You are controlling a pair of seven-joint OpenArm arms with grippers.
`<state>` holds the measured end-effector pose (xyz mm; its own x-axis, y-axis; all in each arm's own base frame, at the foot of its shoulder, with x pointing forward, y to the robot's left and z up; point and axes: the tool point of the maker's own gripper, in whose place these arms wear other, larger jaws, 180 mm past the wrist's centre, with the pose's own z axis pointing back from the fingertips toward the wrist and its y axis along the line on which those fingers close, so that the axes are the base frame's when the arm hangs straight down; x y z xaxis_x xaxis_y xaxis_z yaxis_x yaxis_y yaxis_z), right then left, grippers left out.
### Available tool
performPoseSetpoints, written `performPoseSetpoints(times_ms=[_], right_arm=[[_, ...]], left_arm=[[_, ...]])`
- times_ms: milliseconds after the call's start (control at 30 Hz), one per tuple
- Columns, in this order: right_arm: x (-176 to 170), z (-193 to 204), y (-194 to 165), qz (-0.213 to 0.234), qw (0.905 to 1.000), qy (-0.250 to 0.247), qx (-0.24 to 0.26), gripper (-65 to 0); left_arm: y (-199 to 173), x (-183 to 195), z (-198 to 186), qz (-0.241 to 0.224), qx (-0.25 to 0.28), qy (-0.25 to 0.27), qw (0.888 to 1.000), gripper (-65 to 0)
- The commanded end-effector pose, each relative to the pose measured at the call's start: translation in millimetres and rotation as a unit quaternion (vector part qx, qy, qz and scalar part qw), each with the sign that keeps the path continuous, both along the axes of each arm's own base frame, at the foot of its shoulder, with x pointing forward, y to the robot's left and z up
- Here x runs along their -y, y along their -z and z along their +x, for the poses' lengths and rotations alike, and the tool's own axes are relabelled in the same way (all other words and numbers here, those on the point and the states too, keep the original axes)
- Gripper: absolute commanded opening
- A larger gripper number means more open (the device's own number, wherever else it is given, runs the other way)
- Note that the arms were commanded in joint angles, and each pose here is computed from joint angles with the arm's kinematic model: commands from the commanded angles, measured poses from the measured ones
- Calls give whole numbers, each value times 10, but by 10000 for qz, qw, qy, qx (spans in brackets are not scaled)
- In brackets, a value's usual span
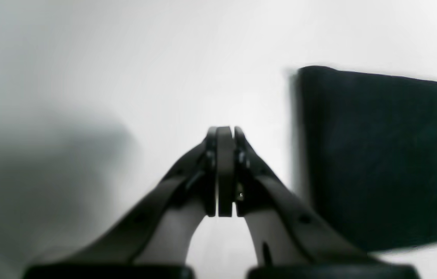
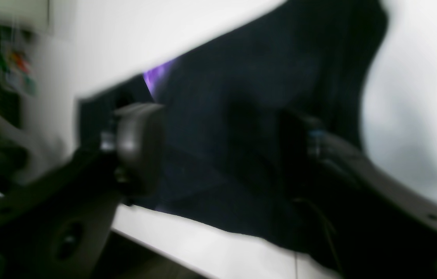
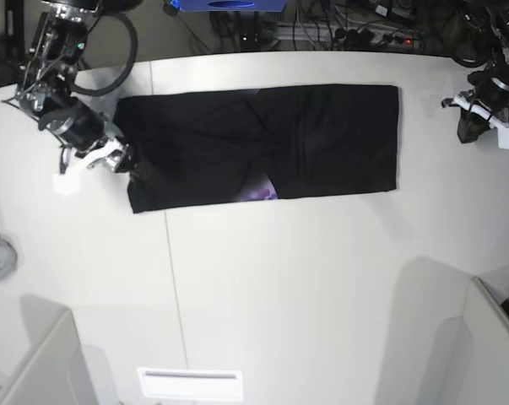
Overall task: Fold the T-shirt properly
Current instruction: 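Move the right gripper to the other strip end and grasp it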
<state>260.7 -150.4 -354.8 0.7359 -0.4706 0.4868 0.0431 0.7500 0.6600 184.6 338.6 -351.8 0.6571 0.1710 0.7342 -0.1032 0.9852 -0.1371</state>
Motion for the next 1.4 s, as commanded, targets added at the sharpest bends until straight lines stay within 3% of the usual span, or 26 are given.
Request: performPoseSetpoints(times_ms=[0, 100, 233, 400, 733, 933, 1100, 1200, 1333, 1367], right_arm=[[65, 53, -36, 113, 9999, 86, 74, -219], [308, 101, 110, 201, 9988, 436, -137, -242], [400, 87, 314, 30, 9986, 233, -480, -243], [387, 33, 510, -23, 9975, 157, -686, -240], [5, -122, 675, 34, 9950, -552, -835, -245], [-205, -210, 736, 34, 9912, -925, -951, -248], [-158, -255, 856, -444, 9877, -1040, -1077, -254], [-150, -263, 909, -688, 9855, -1078, -1117, -363], [-96, -176, 905, -990, 9840, -1078, -1015, -647], [-80, -158, 904, -1043, 9840, -1058, -983, -650]], left_arm=[[-113, -128, 3, 131, 187, -6, 9997, -650], [-15, -263, -103, 349, 133, -23, 9993, -650], [258, -153, -138, 885, -250, 410, 9949, -650], [426, 23, -159, 662, -252, 374, 9968, -650], [464, 90, -72, 521, -162, 318, 9980, -650], [568, 335, 5, 344, -222, 644, 9971, -650], [638, 508, 60, 214, -247, 863, 9957, -650], [673, 610, 82, 147, -270, 995, 9946, -650], [715, 860, 147, 22, -271, 1324, 9908, -650], [736, 930, 181, -10, -286, 1360, 9903, -650]])
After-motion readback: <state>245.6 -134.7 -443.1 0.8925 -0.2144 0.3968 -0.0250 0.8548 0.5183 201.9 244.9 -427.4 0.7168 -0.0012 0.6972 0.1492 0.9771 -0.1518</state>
